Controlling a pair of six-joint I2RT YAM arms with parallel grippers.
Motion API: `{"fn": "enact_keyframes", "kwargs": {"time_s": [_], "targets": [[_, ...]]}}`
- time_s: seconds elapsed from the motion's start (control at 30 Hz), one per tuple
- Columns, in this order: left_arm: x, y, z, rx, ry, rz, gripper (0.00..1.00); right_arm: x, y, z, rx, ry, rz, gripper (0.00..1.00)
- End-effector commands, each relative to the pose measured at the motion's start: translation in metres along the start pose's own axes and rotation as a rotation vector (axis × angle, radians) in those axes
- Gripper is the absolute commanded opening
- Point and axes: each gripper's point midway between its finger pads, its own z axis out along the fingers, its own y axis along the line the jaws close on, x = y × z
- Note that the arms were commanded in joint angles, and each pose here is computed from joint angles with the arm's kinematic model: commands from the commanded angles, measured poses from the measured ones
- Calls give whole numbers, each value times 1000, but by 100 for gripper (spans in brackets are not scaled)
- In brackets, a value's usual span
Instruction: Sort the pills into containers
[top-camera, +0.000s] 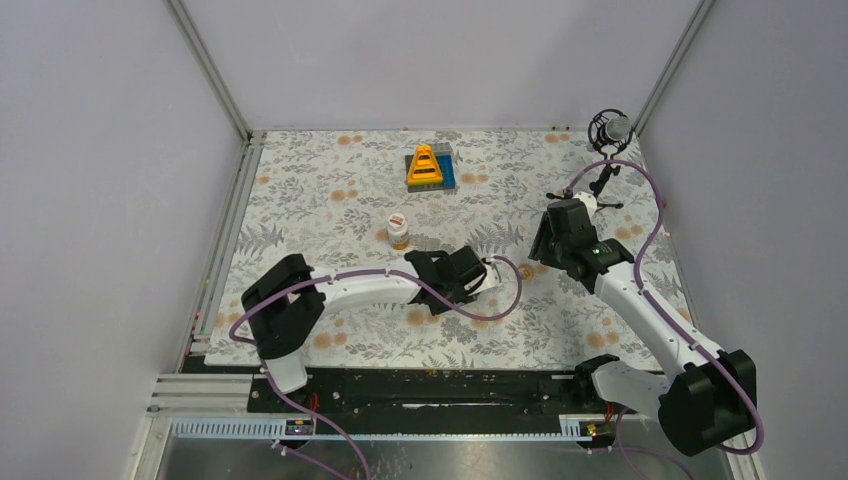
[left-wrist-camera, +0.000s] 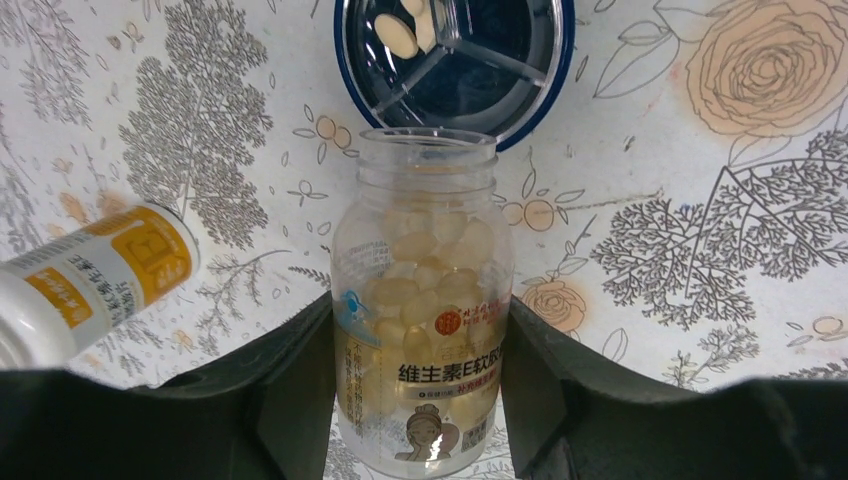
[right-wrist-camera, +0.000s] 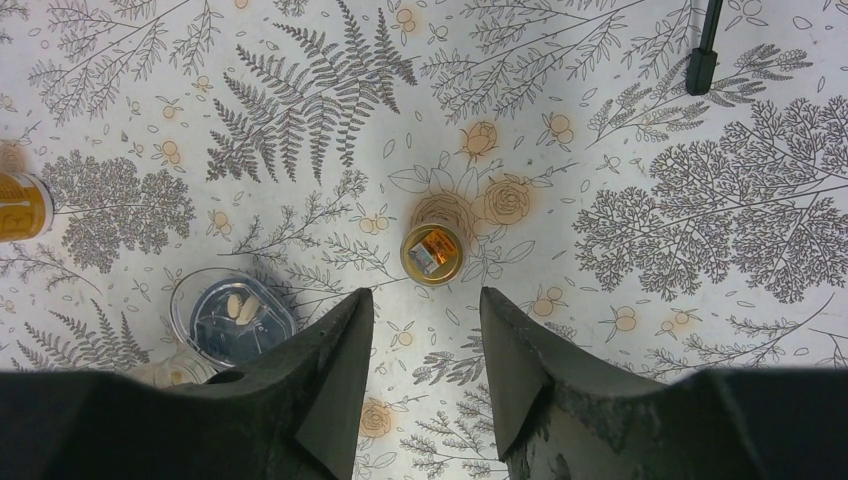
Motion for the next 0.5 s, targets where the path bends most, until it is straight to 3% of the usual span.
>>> {"fn": "enact_keyframes", "kwargs": {"time_s": [0.0, 0.47], "targets": [[-11, 13, -5, -71, 19, 46, 0, -2, -3, -3, -2, -11, 21, 51], [-11, 21, -4, -146, 112, 141, 0, 0, -6, 1, -1, -4, 28, 52]]}}
